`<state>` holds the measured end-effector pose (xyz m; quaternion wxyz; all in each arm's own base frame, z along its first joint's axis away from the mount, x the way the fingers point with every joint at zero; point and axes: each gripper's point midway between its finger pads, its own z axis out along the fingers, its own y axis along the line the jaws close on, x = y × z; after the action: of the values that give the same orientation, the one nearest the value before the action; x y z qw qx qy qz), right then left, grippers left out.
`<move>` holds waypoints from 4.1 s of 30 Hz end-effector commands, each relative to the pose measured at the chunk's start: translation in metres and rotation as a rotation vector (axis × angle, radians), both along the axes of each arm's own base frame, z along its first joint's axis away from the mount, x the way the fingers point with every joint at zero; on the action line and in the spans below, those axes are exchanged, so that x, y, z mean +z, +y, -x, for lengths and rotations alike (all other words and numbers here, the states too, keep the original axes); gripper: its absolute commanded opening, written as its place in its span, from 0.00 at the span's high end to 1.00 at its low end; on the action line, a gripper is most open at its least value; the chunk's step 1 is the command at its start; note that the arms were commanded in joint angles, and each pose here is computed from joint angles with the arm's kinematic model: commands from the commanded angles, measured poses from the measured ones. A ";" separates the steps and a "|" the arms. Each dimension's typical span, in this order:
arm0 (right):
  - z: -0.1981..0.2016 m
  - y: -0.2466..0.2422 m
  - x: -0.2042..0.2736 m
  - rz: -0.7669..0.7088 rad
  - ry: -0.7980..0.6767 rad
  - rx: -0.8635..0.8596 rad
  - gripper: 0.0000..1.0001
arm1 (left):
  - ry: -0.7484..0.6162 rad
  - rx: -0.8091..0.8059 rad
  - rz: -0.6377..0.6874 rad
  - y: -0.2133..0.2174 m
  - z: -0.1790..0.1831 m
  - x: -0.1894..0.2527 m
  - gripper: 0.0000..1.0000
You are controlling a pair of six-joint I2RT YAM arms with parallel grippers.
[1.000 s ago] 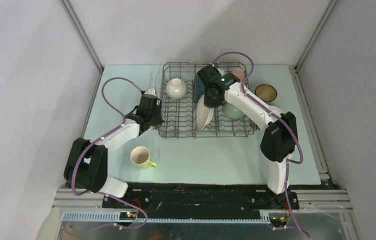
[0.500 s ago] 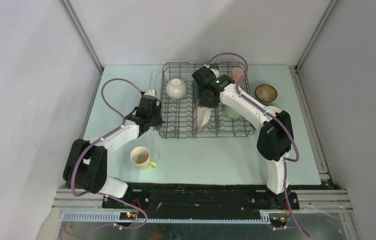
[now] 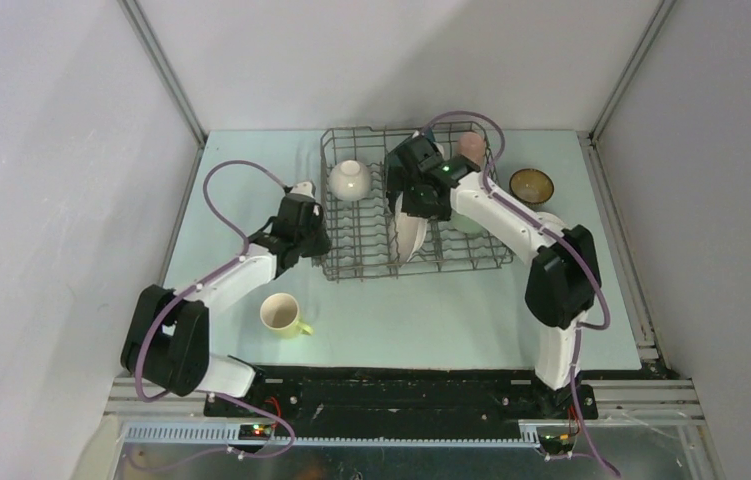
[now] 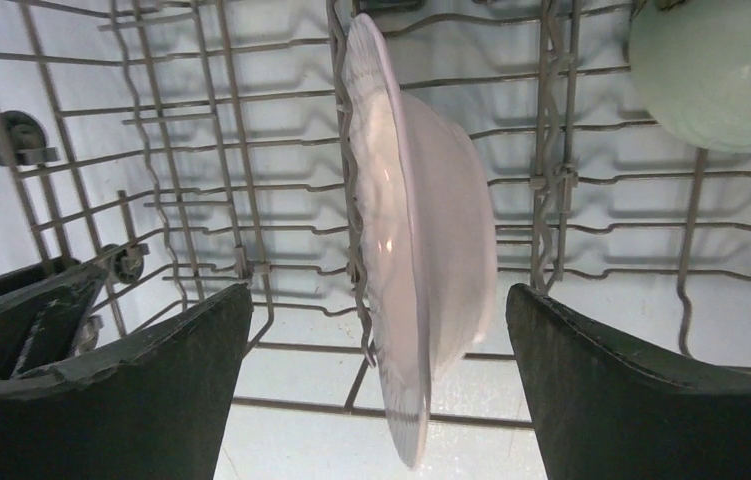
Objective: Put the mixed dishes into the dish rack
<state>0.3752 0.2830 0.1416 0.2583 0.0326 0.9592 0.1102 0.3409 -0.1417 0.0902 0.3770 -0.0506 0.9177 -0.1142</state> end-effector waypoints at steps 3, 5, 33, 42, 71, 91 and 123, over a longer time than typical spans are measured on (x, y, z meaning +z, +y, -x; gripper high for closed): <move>0.001 -0.019 0.064 -0.017 -0.190 0.048 0.01 | -0.097 0.036 0.015 0.002 -0.006 0.050 0.34; 0.002 -0.027 0.072 -0.021 -0.234 0.055 0.01 | -0.124 0.065 -0.012 0.012 -0.005 0.066 0.23; 0.081 -0.078 0.086 -0.187 -0.442 0.108 0.00 | 0.133 0.090 -0.104 0.032 0.150 0.013 0.24; 0.089 -0.084 0.078 -0.172 -0.411 0.102 0.01 | 0.113 0.135 -0.073 0.029 0.143 -0.009 0.46; 0.123 -0.035 0.102 -0.426 -0.404 0.393 0.00 | -0.589 0.088 0.353 0.042 0.137 0.215 1.00; 0.163 0.007 0.134 -0.689 -0.420 0.589 0.00 | -1.002 -0.208 0.397 -0.024 0.104 0.276 1.00; 0.171 0.080 0.188 -1.175 -0.295 0.660 0.29 | -1.320 -0.526 0.828 -0.075 0.151 0.330 1.00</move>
<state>0.2058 0.3544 0.3030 0.2788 -0.1384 0.6898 0.6537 0.2188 -0.2292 0.3629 0.7252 0.1132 0.4743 -0.4861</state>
